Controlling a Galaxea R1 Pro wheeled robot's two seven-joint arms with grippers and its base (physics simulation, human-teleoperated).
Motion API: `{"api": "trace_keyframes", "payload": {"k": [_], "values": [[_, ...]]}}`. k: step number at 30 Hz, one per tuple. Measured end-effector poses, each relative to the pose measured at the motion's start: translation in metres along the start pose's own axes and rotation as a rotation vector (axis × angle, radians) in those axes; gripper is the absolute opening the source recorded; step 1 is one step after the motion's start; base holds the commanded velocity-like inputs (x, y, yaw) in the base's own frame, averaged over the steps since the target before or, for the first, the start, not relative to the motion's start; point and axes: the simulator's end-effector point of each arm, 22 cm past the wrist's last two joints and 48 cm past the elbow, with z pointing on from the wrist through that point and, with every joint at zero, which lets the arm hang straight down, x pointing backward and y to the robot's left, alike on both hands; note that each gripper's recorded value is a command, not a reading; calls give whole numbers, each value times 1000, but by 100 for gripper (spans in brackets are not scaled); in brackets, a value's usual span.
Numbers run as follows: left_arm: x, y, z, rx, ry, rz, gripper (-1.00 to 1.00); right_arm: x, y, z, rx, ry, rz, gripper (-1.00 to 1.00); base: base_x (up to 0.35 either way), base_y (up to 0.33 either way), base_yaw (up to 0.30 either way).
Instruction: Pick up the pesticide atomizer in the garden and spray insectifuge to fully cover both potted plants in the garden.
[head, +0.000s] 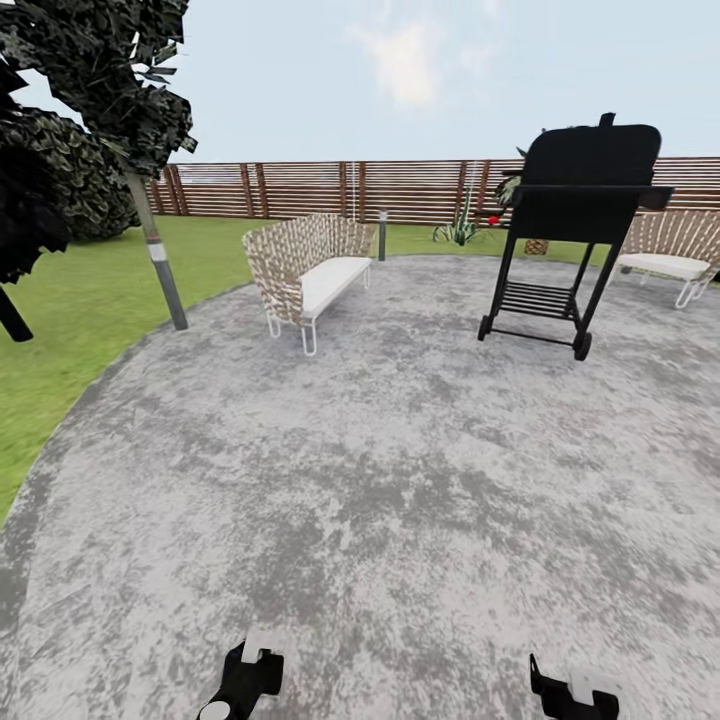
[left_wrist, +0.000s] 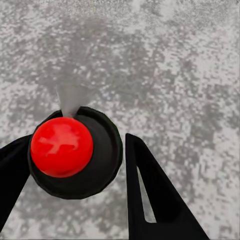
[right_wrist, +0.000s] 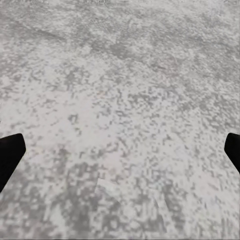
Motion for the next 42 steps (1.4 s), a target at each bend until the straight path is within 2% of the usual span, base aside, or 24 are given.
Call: {"api": "trace_keyframes", "payload": {"k": [10,31,42], "values": [[0,0,0,0,0,-3,-100,1,3,-1,-7,2,-3,100,339,0,-25],[-8,0,-2,-1,-15,-2,-100,-6,3,-1,-6,-12,1,100,338,0,-247],[-8,0,-2,-1,-16,-2,-100,-6,3,-1,-6,-12,1,100,338,0,-29]]}}
